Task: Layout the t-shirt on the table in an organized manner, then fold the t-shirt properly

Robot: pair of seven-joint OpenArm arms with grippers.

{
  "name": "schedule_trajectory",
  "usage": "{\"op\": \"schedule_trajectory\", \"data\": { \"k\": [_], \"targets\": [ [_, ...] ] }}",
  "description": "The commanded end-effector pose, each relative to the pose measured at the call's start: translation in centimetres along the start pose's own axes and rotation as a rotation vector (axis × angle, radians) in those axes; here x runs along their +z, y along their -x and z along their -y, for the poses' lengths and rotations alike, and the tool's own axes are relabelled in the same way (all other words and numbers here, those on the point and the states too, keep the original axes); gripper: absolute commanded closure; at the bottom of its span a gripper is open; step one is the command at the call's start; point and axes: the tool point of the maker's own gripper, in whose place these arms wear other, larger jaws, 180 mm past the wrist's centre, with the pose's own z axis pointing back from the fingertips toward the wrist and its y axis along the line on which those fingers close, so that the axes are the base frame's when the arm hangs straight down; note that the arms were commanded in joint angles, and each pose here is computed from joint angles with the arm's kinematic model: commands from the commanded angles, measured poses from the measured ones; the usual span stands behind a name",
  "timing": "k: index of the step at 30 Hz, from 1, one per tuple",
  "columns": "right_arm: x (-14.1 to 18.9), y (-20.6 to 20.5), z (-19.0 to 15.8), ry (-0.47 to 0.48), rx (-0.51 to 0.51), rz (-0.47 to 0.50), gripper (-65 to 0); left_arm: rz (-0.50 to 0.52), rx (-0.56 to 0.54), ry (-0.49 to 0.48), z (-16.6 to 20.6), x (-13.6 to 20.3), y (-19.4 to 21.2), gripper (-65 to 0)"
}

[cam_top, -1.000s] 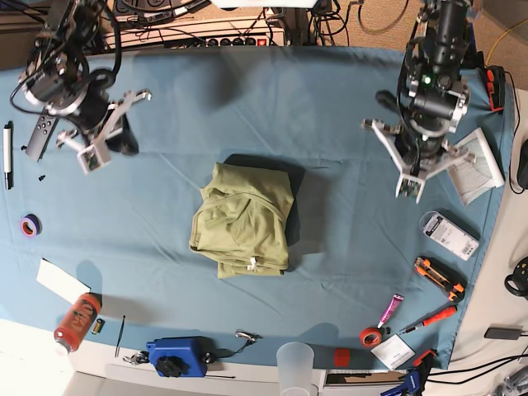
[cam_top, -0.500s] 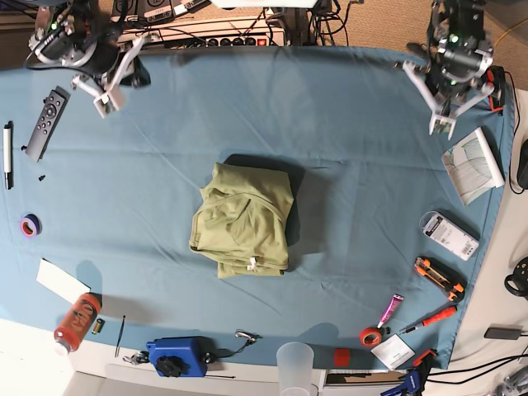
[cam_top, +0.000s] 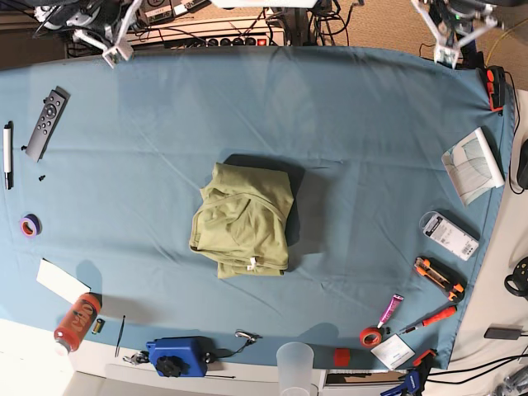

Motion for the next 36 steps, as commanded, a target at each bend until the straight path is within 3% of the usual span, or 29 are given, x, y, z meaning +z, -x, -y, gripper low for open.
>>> {"op": "schedule_trajectory", "data": {
  "k": [1,9,19,24,29,32,36],
  "targets": [
    [0.5,0.2,-0.1,0.002,0.019,-0.004,0.0,-0.005,-0.013,-0.008,-0.2,0.4,0.5,0.0],
    [0.1,4.9,-0.2,0.005,-0.016,-0.145,0.0,-0.163,-0.010,0.019,0.5,-0.2,5.9,0.0],
    [-4.5,12.4,1.0,-0.078,-0.262,-0.294,0.0,-0.340,0.053,0.105,1.4,-4.8,12.5,0.0],
    [-6.2,14.5,2.1,-0.062,-0.315,-0.348,0.0,-0.418,0.088,0.147,1.7,-7.5,15.9,0.0],
    [-8.0,15.7,2.8,-0.061,-0.252,-0.395,0.0,-0.443,0.125,0.205,2.2,-10.8,18.0,0.0],
    [-9.5,15.8,3.1,-0.060,-0.137,-0.417,0.0,-0.395,0.174,0.241,3.0,-13.3,17.7,0.0],
    [-12.7,14.3,3.4,-0.046,-0.003,-0.358,0.0,-0.340,0.241,0.297,4.3,-16.5,16.8,0.0]
  ]
}}
